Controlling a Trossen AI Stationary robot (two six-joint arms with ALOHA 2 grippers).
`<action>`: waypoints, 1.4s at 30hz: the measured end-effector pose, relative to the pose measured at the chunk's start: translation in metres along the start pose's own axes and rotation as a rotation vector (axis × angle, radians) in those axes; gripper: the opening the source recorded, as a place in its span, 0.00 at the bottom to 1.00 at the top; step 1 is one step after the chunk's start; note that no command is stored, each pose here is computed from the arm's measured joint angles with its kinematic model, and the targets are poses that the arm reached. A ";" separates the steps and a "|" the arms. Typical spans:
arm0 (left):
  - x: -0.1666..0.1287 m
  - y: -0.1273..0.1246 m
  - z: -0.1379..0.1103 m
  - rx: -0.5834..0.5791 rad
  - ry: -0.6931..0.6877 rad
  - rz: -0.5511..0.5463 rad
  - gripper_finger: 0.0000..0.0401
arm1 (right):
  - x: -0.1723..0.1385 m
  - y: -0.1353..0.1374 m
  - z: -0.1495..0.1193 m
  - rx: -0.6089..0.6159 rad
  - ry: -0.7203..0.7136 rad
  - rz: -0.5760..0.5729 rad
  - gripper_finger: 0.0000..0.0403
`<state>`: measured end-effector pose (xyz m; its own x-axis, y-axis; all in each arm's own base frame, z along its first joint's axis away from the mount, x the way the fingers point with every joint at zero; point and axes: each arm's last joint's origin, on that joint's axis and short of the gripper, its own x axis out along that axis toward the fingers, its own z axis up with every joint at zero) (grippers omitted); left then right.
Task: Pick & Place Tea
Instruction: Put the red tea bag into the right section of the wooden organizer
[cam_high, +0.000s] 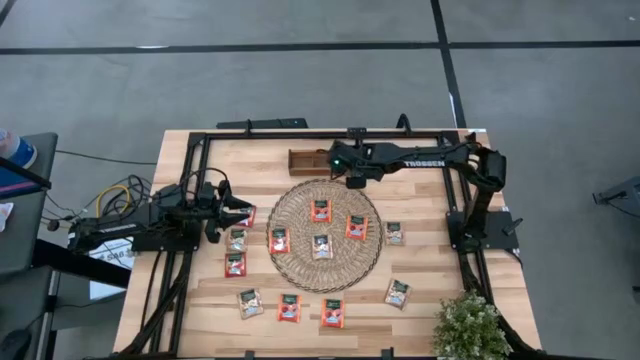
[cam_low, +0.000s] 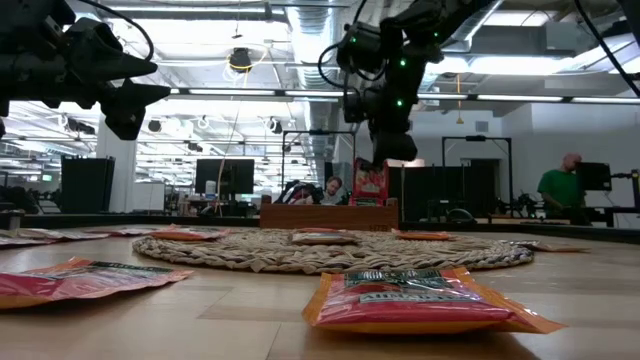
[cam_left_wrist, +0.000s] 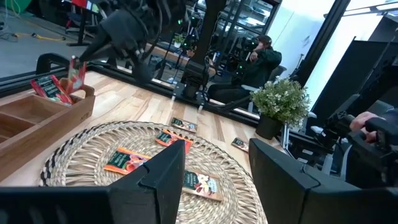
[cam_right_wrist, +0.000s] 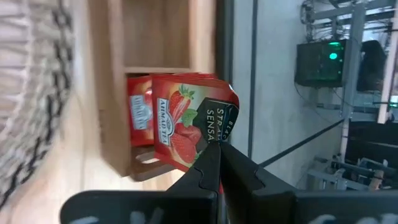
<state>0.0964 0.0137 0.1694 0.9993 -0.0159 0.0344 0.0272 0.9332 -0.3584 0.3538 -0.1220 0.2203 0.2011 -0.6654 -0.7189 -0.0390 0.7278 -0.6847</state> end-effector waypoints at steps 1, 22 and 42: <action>0.000 0.000 0.000 0.000 0.000 0.001 0.42 | 0.000 -0.001 0.000 -0.005 -0.003 -0.004 0.00; 0.000 0.000 0.000 -0.007 -0.004 0.007 0.42 | 0.035 0.018 0.006 -0.088 0.041 0.040 0.00; 0.000 0.000 0.000 -0.011 -0.003 0.007 0.42 | 0.024 0.002 0.013 -0.241 0.047 -0.013 0.00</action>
<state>0.0965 0.0139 0.1694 0.9994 -0.0081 0.0348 0.0204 0.9292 -0.3691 0.3716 -0.1340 0.2034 0.1574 -0.6855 -0.7109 -0.2699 0.6626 -0.6987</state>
